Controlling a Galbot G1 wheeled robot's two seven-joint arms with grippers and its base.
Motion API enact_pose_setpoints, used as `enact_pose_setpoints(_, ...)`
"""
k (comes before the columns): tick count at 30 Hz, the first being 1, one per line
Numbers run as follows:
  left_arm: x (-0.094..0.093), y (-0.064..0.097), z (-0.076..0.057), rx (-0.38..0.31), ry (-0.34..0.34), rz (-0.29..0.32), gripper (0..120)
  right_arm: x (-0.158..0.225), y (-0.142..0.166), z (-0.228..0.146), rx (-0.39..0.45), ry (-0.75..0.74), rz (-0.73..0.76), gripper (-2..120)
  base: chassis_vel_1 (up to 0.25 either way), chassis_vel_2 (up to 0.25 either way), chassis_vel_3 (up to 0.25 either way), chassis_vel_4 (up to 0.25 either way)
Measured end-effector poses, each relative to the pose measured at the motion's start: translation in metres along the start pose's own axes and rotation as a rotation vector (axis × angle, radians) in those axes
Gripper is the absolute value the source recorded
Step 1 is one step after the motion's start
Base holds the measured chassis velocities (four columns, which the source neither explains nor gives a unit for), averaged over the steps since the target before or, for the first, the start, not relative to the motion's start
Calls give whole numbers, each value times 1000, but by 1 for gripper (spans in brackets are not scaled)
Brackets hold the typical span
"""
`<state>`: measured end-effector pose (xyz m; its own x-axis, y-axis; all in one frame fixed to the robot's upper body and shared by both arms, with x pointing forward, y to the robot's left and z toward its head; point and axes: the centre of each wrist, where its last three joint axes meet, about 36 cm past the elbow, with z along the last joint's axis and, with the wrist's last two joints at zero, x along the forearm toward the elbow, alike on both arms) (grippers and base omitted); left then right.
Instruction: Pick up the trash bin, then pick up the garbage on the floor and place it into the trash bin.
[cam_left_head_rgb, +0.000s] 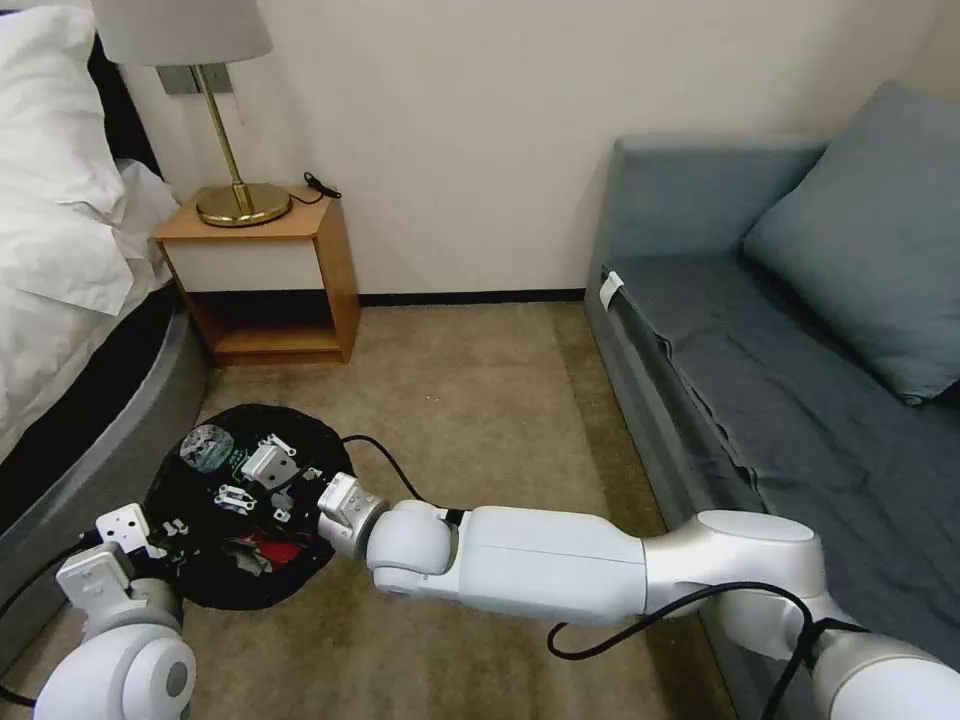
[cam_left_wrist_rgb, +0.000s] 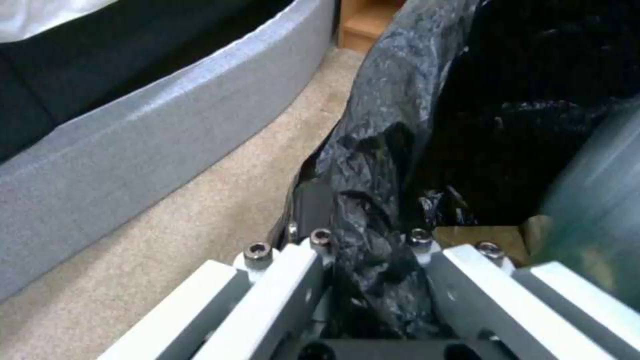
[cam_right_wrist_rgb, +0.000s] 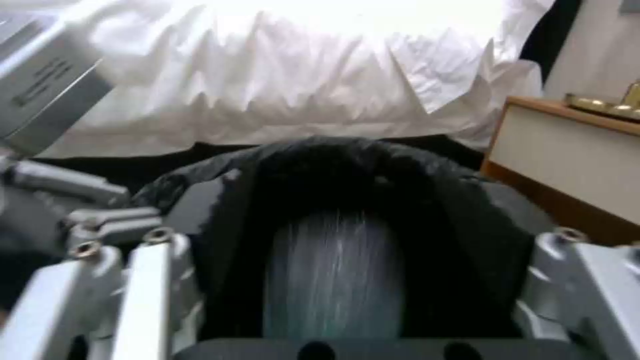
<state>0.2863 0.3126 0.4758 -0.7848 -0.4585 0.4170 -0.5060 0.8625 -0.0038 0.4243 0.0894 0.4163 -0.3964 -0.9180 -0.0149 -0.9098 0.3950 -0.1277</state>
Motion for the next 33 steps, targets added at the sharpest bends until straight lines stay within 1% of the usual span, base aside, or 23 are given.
enact_pose_setpoints(1,0,0,0,0,0,0,3,2,2,1,-2,9,-9,80,0,0,0,0)
enact_pose_setpoints(4,-1,1,0,2,2,-1,3,5,6,3,-2,14,-20,95,0,0,0,0)
enact_pose_setpoints(8,-2,2,1,7,10,2,3,4,2,-8,-7,-11,-6,99,0,0,0,0)
enact_pose_setpoints(11,-5,2,2,32,21,21,3,6,-14,-45,-29,-73,34,100,0,0,0,0)
enact_pose_setpoints(12,-5,1,0,55,33,40,3,9,-21,-62,-42,-96,54,100,0,0,0,0)
enact_pose_setpoints(13,-5,1,0,55,33,40,3,9,-21,-62,-42,-96,54,100,0,0,0,0)
enact_pose_setpoints(15,-4,-2,0,105,69,91,3,21,-34,-93,-60,-135,102,100,0,0,0,0)
enact_pose_setpoints(17,-7,-4,3,142,113,115,3,39,-45,-114,-59,-148,139,100,0,0,0,0)
enact_pose_setpoints(18,-7,-4,3,142,113,115,3,39,-45,-114,-59,-148,139,100,0,0,0,0)
enact_pose_setpoints(20,-13,-4,10,174,169,121,3,65,-57,-121,-41,-131,185,100,0,0,0,0)
enact_pose_setpoints(21,-15,-4,12,182,189,118,3,77,-63,-119,-33,-116,202,100,0,0,0,0)
enact_pose_setpoints(22,-15,-4,12,182,189,118,3,77,-63,-119,-33,-116,202,100,0,0,0,0)
enact_pose_setpoints(24,-21,-2,18,183,239,103,3,110,-76,-109,-11,-74,249,100,0,0,0,0)
enact_pose_setpoints(26,-23,-1,20,180,251,98,3,116,-78,-107,-8,-67,257,100,0,0,0,0)
enact_pose_setpoints(29,-35,4,28,165,300,59,3,135,-81,-95,-10,-54,288,100,0,0,0,0)
enact_pose_setpoints(30,-35,4,28,165,300,59,3,135,-81,-95,-10,-54,288,100,0,0,0,0)
enact_pose_setpoints(33,-45,5,36,172,348,46,3,143,-80,-90,-21,-51,301,100,0,0,0,0)
